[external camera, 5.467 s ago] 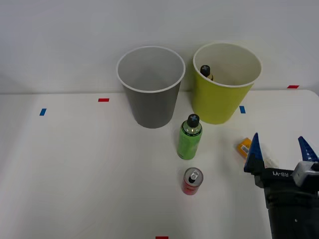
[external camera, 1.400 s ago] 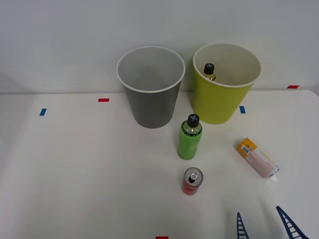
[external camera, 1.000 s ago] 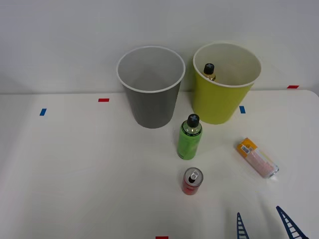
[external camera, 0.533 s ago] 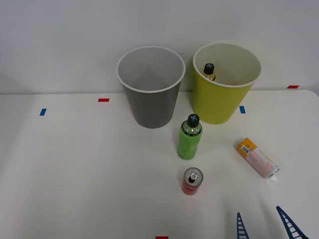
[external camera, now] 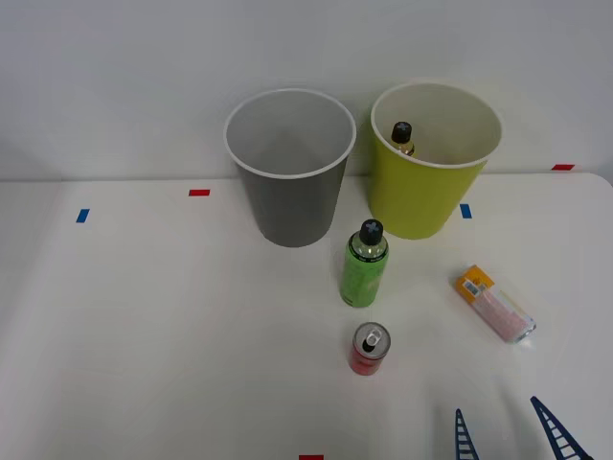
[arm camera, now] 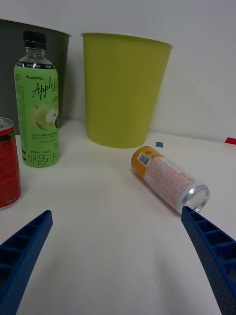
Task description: Put cans in the gray bin, plastic bottles in the light green bin
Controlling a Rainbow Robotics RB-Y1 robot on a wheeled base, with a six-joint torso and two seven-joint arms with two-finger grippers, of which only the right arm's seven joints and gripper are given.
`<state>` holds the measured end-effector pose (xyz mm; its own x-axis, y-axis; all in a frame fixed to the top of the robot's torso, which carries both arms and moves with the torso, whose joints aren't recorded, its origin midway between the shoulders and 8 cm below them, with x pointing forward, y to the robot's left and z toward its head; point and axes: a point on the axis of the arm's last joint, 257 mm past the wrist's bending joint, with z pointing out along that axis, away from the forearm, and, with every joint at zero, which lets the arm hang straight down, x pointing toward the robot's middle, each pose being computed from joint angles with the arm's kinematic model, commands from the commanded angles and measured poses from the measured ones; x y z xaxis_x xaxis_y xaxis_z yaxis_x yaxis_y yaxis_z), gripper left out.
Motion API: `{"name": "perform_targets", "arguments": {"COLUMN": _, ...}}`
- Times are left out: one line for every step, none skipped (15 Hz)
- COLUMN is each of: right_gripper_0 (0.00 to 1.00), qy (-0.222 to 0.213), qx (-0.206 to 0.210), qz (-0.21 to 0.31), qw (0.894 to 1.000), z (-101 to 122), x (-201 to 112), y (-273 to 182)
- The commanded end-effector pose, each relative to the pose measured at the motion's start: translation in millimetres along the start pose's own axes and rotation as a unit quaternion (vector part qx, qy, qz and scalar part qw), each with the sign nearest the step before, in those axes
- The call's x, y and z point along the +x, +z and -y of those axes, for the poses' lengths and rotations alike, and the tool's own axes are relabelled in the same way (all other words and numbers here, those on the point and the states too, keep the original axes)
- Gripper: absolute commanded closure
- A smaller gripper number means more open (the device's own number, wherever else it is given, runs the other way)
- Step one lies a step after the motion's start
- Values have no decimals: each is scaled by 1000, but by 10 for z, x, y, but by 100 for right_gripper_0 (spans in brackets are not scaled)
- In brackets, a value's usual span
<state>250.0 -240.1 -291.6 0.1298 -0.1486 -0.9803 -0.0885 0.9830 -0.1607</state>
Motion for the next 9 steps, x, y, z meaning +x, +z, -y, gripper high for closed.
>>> {"name": "perform_targets", "arguments": {"right_gripper_0": 10, "qy": 0, "qx": 0, "qz": 0, "qw": 1000, "z": 0, "x": 0, "y": 0}}
{"name": "perform_targets", "arguments": {"right_gripper_0": 10, "qy": 0, "qx": 0, "qz": 0, "qw": 1000, "z": 0, "x": 0, "y": 0}}
{"name": "perform_targets", "arguments": {"right_gripper_0": 10, "qy": 0, "qx": 0, "qz": 0, "qw": 1000, "z": 0, "x": 0, "y": 0}}
{"name": "perform_targets", "arguments": {"right_gripper_0": 10, "qy": 0, "qx": 0, "qz": 0, "qw": 1000, "z": 0, "x": 0, "y": 0}}
{"name": "perform_targets", "arguments": {"right_gripper_0": 10, "qy": 0, "qx": 0, "qz": 0, "qw": 1000, "z": 0, "x": 0, "y": 0}}
{"name": "perform_targets", "arguments": {"right_gripper_0": 10, "qy": 0, "qx": 0, "qz": 0, "qw": 1000, "z": 0, "x": 0, "y": 0}}
{"name": "perform_targets", "arguments": {"right_gripper_0": 10, "qy": 0, "qx": 0, "qz": 0, "qw": 1000, "z": 0, "x": 0, "y": 0}}
{"name": "perform_targets", "arguments": {"right_gripper_0": 10, "qy": 0, "qx": 0, "qz": 0, "qw": 1000, "z": 0, "x": 0, "y": 0}}
{"name": "perform_targets", "arguments": {"right_gripper_0": 9, "qy": 0, "qx": 0, "qz": 0, "qw": 1000, "z": 0, "x": 0, "y": 0}}
